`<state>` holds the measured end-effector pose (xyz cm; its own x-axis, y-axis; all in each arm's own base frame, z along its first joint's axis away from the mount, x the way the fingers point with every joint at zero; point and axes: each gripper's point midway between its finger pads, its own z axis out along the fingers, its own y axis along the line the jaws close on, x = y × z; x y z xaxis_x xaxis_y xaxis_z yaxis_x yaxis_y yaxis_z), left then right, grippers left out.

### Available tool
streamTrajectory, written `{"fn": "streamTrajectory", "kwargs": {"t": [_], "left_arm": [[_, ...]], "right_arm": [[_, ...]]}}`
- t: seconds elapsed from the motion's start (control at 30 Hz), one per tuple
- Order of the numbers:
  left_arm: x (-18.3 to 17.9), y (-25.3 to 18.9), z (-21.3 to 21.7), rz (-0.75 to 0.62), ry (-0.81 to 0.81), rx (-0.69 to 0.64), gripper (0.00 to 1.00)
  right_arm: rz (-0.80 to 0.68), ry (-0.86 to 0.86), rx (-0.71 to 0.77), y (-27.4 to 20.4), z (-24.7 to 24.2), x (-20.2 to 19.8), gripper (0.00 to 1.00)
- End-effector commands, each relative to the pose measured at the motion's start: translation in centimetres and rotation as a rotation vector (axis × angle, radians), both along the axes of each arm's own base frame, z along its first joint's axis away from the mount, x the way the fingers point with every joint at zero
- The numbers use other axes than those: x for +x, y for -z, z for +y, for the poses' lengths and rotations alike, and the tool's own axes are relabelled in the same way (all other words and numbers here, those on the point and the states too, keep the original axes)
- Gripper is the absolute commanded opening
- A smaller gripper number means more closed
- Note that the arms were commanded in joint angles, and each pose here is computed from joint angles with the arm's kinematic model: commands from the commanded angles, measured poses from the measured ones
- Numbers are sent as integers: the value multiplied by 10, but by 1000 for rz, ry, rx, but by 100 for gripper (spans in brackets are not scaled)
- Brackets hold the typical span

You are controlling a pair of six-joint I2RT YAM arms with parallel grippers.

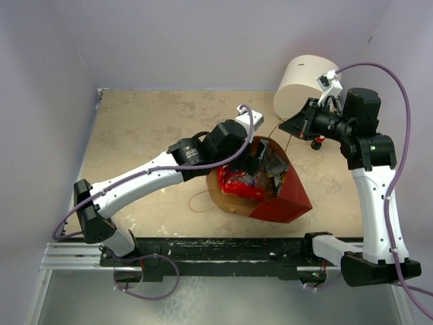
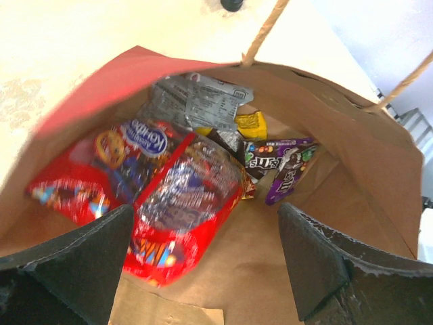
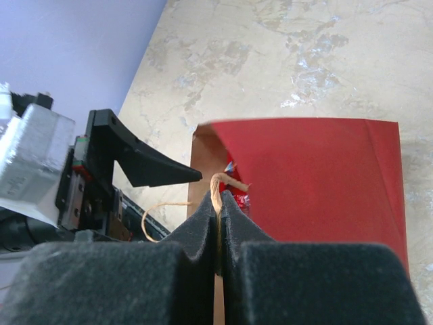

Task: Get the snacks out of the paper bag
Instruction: Take out the snack from the paper bag.

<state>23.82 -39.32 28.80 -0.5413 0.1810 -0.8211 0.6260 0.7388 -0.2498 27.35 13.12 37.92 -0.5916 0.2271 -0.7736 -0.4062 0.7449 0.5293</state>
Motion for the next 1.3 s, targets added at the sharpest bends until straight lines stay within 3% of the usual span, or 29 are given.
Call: {"fn": "streamTrajectory", "kwargs": {"t": [0.0,0.27,0.5,0.67,1.07,1.17,1.27], "left_arm": [[1,-2,15,-50,-40,20,91],[-14,33,36,31,-52,94,91],[-40,71,53,102,27,167,83],[-42,109,58,102,95,300,81],[-36,161,34,109,245,483,77],[-36,166,29,101,257,509,69],[-33,167,31,100,251,545,53]], "right_arm": [[-55,-6,-2,-20,1,-1,0],[-38,2,-31,-12,-2,2,0],[-42,-6,-37,-10,-2,5,0],[-43,-5,-42,-10,-2,6,0],[-48,3,-61,-7,-5,-2,0],[-49,8,-66,-6,-7,-3,0],[-44,23,-77,-2,-9,-3,0]]}}
